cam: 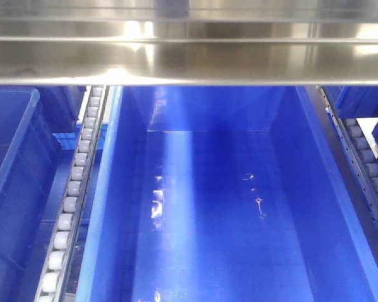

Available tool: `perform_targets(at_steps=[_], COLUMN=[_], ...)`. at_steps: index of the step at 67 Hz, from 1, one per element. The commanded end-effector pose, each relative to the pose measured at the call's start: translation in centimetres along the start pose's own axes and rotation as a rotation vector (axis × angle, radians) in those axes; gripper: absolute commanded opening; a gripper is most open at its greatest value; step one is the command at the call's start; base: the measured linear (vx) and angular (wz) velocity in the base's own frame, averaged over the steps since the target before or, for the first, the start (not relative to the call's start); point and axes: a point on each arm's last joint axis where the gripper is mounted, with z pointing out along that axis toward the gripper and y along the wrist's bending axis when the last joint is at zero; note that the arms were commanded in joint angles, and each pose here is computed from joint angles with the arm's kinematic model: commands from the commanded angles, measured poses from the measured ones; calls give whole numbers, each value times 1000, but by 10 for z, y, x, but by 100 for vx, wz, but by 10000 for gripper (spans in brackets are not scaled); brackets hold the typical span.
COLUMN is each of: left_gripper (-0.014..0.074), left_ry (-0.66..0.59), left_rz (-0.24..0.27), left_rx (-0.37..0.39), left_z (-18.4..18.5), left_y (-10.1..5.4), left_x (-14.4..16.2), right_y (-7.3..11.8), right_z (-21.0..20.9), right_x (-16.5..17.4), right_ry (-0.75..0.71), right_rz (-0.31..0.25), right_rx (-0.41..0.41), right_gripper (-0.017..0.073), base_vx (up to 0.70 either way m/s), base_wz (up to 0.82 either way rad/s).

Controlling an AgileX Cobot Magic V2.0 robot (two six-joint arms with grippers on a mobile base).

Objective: Pour parts from conveyor to right shelf
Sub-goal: 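Turn toward the shelf and stop facing an empty blue bin, then extend the right gripper with the part down into the blue bin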

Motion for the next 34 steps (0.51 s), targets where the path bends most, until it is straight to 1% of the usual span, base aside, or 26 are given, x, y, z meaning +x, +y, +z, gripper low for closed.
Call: perform_targets(at_steps=[1, 3, 6, 16, 22, 25, 34], left_gripper=[-6, -6, -6, -6, -6, -6, -6], left_ry=[-62, -62, -62, -62, -62, -62, -62], left_rz=[-16, -16, -16, -16, -16, -16, -16], left_rx=[10, 10, 10, 10, 10, 10, 10], left_z=[0, 0, 0, 0, 0, 0, 0], left_y=[0, 0, 0, 0, 0, 0, 0], left_x=[1, 1, 1, 1, 1, 1, 1], right_y=[-2, -2, -2, -2, -2, -1, 6], right_z=[-2, -2, -2, 2, 10, 15, 34], right_x=[-21, -22, -23, -32, -43, -49, -60], right_ry=[-121, -121, -106, -43, 0, 15, 86], right_rz=[53, 80, 89, 84, 65, 65, 63], right_rx=[11, 8, 4, -5, -17, -34, -134], right_gripper=[-4, -4, -3, 0, 3, 5, 8], base_vx=[0, 0, 0, 0, 0, 0, 0], base_wz=[0, 0, 0, 0, 0, 0, 0])
